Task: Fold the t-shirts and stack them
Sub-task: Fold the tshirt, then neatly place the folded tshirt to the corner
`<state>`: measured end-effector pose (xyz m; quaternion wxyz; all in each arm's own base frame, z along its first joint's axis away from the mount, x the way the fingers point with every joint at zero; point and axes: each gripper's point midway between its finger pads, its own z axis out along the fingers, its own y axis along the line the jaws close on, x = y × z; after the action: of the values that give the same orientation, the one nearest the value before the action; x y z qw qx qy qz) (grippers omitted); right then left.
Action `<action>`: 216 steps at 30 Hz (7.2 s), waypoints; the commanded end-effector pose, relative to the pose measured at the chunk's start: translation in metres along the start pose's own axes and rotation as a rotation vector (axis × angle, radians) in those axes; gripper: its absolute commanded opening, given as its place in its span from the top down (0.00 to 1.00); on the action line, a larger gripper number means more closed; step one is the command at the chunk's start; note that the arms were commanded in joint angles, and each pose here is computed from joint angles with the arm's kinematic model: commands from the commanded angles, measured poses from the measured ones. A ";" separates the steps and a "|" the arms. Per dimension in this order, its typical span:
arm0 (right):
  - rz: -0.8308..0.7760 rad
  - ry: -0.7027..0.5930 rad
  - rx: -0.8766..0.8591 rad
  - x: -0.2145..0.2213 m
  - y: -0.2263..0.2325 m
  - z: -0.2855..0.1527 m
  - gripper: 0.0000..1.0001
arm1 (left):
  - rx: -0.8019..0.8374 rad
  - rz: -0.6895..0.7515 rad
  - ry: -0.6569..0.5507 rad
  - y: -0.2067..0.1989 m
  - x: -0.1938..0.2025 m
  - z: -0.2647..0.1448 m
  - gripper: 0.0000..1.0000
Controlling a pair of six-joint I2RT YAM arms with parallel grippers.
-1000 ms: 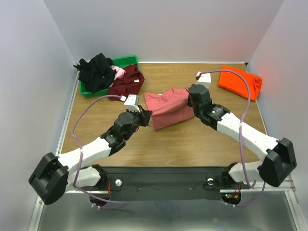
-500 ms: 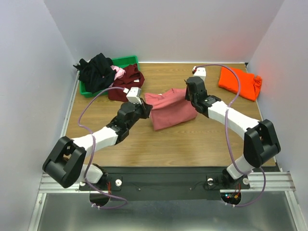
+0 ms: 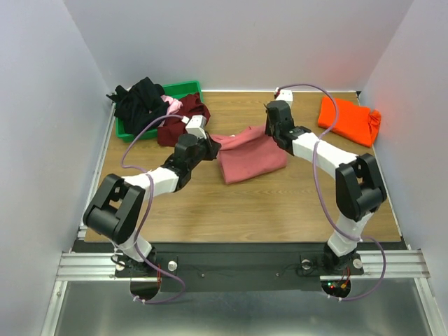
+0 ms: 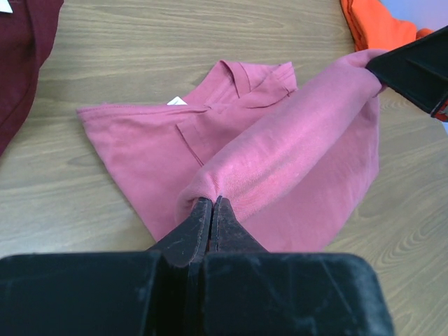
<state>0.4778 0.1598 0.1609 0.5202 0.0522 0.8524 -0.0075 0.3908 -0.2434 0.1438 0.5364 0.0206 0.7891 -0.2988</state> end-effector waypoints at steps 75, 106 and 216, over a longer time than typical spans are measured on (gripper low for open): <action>0.207 0.437 -0.948 0.098 0.018 0.057 0.00 | 0.009 -0.010 0.179 0.037 0.060 0.087 0.03; 0.085 0.560 -0.856 0.172 0.118 0.052 0.72 | 0.103 -0.030 0.165 0.016 0.063 0.086 0.09; 0.140 -0.266 -0.042 -0.157 -0.216 -0.009 0.00 | -0.100 0.015 -0.068 0.072 -0.024 -0.029 0.04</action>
<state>0.5203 -0.1393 0.2513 0.5667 0.1364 0.8115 -0.0408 0.4026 -0.1736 0.0997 0.5113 -0.0060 0.8173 -0.2657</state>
